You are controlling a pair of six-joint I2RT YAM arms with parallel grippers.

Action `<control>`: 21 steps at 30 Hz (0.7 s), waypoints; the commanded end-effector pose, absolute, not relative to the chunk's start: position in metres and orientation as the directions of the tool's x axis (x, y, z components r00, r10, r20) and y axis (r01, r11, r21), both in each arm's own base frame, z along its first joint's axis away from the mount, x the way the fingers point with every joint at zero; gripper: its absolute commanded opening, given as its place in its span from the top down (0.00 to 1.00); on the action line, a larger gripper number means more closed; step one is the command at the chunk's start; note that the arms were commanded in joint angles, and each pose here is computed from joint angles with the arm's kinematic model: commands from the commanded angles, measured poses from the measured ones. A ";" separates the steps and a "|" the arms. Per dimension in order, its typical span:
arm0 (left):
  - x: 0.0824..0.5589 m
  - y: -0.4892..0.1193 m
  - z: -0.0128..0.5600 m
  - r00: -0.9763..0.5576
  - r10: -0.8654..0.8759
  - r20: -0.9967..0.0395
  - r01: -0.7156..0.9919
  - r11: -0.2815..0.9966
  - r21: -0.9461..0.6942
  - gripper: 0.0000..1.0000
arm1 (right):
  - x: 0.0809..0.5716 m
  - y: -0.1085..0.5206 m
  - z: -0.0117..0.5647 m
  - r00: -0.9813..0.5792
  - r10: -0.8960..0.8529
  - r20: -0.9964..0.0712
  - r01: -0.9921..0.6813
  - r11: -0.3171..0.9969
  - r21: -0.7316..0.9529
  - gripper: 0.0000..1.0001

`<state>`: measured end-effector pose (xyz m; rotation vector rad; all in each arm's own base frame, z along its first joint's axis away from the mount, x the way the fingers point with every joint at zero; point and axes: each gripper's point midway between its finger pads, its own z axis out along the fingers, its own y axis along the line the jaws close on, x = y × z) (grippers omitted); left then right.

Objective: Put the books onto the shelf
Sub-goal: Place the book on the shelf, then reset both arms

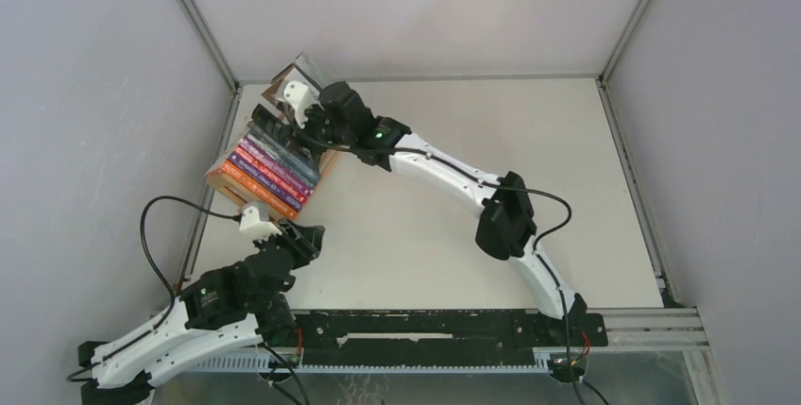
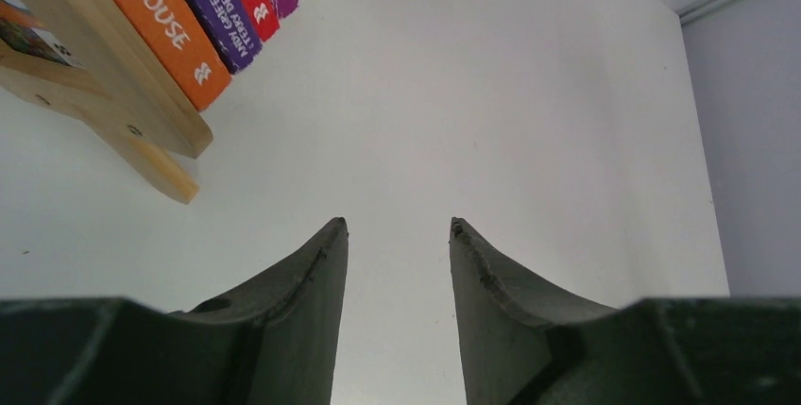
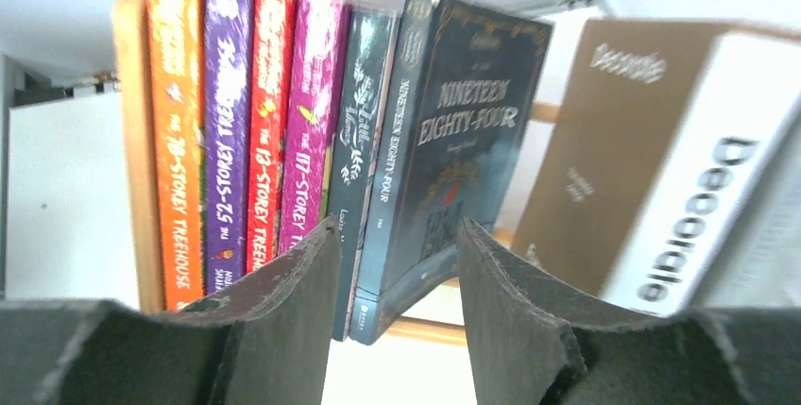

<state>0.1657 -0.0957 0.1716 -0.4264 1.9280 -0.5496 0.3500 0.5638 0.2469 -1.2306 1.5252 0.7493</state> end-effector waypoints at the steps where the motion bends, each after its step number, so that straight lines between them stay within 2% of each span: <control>1: 0.180 -0.089 0.215 -0.273 -0.604 -0.748 -0.075 0.789 -0.610 0.51 | 0.346 0.524 0.363 0.081 -0.181 -0.980 -0.910 0.388 -0.147 0.43; 6: 0.194 -0.102 0.247 -0.213 -0.584 -0.784 -0.038 0.806 -0.590 0.43 | 0.357 0.469 0.386 0.016 -0.140 -0.990 -0.838 0.538 -0.090 0.40; 11: 0.221 -0.139 0.291 -0.186 -0.488 -0.853 0.031 0.865 -0.501 0.35 | 0.379 0.368 0.390 -0.096 -0.052 -0.994 -0.663 0.748 0.025 0.40; 17: 0.258 -0.181 0.318 -0.222 -0.424 -0.878 0.123 0.881 -0.456 0.31 | 0.380 0.244 0.354 -0.236 0.025 -0.972 -0.416 0.901 0.124 0.38; 21: 0.281 -0.203 0.315 -0.255 -0.348 -0.902 0.172 0.902 -0.397 0.29 | 0.362 0.181 0.324 -0.285 0.043 -0.957 -0.263 0.957 0.121 0.31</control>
